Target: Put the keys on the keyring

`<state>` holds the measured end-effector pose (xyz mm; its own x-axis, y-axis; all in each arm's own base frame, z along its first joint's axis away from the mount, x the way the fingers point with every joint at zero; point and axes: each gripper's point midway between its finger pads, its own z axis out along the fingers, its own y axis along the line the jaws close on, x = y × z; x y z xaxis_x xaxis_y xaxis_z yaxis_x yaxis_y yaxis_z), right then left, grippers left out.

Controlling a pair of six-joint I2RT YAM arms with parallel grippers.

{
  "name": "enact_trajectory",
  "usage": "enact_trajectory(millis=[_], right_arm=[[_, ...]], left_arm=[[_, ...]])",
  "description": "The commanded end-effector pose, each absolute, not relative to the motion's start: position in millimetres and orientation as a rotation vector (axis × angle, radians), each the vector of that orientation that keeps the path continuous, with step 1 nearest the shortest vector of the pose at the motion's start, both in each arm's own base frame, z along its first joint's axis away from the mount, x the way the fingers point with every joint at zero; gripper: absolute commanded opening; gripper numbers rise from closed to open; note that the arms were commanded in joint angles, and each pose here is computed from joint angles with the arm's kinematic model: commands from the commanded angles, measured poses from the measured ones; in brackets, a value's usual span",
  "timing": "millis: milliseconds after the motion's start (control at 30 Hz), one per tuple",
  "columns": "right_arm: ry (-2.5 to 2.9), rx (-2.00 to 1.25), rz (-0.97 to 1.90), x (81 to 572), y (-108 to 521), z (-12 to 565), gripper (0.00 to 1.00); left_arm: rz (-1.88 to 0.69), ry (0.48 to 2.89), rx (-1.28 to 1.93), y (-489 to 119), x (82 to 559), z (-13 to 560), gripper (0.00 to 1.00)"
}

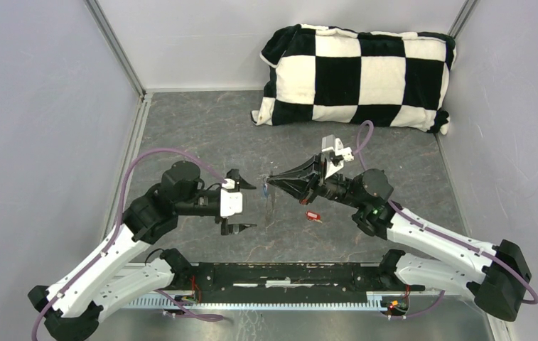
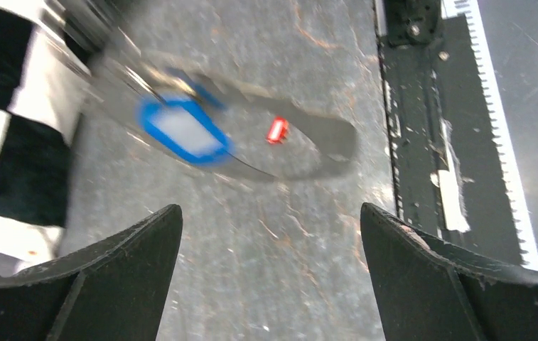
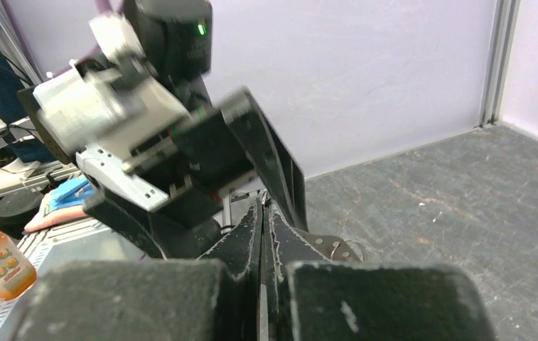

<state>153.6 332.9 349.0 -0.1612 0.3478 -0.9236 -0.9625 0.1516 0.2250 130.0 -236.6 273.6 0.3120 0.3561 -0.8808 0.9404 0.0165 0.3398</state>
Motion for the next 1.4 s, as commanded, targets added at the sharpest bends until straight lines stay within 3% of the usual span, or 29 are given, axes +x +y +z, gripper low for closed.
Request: enact_trajectory(millis=[0, 267, 600, 833, 1033, 1367], right_arm=[[1.020, -0.717, 1.324, 147.5, 321.7, 401.8, 0.00], [0.965, -0.707, 1.322, 145.6, 314.9, 427.5, 0.00], [0.959, -0.649, 1.352, 151.9, 315.4, 444.9, 0.00], [0.976, -0.607, 1.318, 161.0, 313.9, 448.7, 0.01], [1.016, -0.511, 1.265, 180.6, 310.8, 448.1, 0.01], [1.082, -0.433, 1.162, 198.6, 315.7, 444.5, 0.01]], left_arm=[[-0.787, 1.394, 1.483, -231.1, 121.6, 240.9, 1.00], [-0.803, 1.474, 1.256, -240.8, 144.9, 235.9, 1.00], [-0.984, 1.124, 1.367, -255.5, 104.0, 255.2, 1.00], [-0.970, 1.088, 1.389, -261.0, 108.5, 251.8, 1.00], [-0.758, 1.082, 1.223, -260.3, 152.7, 268.7, 1.00], [-0.879, 1.051, 1.222, -279.3, 133.3, 275.3, 1.00]])
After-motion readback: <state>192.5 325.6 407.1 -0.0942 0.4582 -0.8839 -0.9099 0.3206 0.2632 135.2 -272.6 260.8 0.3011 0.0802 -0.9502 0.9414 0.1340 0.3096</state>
